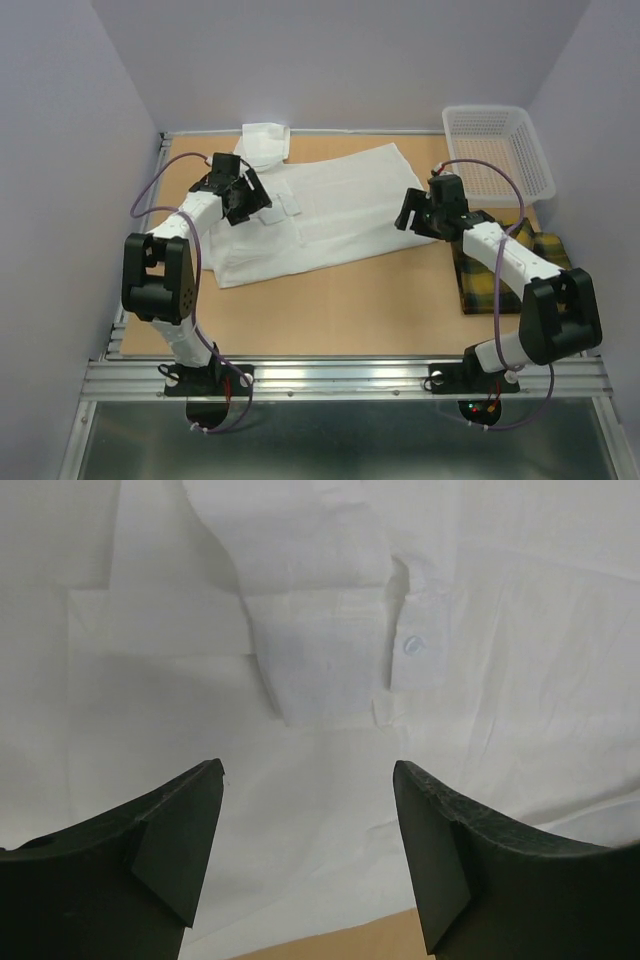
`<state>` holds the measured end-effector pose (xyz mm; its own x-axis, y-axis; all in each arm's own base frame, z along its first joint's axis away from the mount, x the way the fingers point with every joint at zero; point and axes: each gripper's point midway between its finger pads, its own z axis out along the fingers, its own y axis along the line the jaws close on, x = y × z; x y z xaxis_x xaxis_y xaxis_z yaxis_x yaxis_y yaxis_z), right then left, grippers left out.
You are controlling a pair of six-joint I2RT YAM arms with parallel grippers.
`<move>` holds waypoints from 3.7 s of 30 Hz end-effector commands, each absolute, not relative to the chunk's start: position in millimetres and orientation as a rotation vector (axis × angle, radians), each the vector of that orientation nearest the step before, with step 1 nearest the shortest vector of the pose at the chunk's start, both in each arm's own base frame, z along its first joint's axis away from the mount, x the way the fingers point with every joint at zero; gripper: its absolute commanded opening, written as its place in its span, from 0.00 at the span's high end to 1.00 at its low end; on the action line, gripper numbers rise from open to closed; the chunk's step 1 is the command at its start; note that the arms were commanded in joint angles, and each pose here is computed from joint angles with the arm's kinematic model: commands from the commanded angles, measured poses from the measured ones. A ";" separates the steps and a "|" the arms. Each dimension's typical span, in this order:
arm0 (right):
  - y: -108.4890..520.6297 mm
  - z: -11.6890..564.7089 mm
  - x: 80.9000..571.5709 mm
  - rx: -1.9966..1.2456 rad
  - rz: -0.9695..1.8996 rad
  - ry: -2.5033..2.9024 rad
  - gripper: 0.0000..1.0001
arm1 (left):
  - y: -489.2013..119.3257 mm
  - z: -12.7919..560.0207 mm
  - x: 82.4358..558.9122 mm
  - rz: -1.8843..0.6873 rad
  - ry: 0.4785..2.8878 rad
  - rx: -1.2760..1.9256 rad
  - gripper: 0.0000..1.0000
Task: Fold and stack the long sleeve shirts
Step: Fold the shirt
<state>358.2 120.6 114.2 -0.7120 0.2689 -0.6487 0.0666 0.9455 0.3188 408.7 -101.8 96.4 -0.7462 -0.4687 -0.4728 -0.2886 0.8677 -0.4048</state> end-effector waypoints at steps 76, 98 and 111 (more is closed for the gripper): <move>103.9 148.0 361.5 0.389 0.314 2.209 0.23 | -205.9 321.8 576.4 -0.908 1.797 0.003 1.00; 108.0 148.8 410.4 0.534 0.300 2.153 0.35 | -250.6 324.0 577.4 -1.010 1.696 0.236 1.00; 120.7 98.4 456.2 0.680 0.348 2.152 0.74 | -246.8 316.0 570.3 -1.000 1.711 0.231 1.00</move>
<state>418.8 116.9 77.8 -0.6104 0.5095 -0.6065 0.3455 0.8603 0.3750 579.4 -244.9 271.3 -0.4886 -0.3120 -0.8148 0.5141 0.6516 -0.5578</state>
